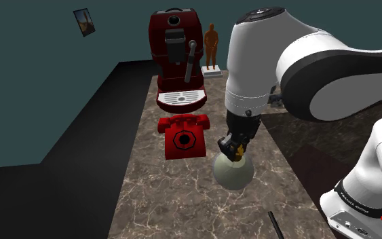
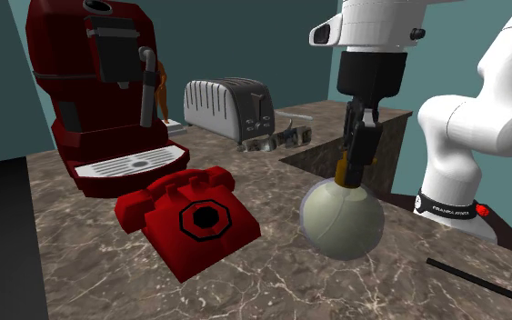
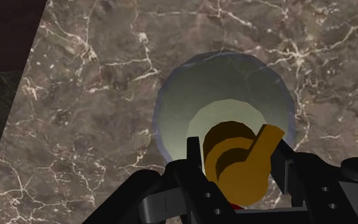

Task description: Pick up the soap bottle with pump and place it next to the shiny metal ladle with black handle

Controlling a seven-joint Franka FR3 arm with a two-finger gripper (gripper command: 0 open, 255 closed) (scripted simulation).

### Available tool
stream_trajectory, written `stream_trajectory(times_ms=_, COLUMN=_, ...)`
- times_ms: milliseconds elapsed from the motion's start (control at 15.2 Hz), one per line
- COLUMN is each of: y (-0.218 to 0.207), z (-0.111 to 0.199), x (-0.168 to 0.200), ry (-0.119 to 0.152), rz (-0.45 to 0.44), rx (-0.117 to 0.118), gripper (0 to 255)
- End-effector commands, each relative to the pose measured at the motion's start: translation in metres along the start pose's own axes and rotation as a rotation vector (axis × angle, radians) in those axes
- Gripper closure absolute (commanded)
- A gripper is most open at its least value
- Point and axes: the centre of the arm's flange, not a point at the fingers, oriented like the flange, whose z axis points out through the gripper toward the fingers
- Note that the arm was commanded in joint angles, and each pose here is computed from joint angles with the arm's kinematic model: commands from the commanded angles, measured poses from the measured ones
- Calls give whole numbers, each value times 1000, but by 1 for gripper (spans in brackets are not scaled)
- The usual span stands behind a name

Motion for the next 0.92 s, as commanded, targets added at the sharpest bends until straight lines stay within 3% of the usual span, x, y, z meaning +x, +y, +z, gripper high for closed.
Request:
stream_trajectory(times_ms=0, y=0, z=1, x=0, ry=1, rz=0, rx=1, gripper=255)
stream_trajectory(times_ms=264, y=0, z=1, x=0, ry=1, rz=0, rx=1, gripper=255)
stream_trajectory(times_ms=330, y=0, z=1, x=0, ry=1, rz=0, rx=1, gripper=0)
stream_trajectory(times_ms=660, y=0, z=1, x=0, ry=1, rz=0, rx=1, gripper=0)
stream_trajectory(times_ms=858, y=0, z=-39, x=0, ry=1, rz=0, rx=1, gripper=0)
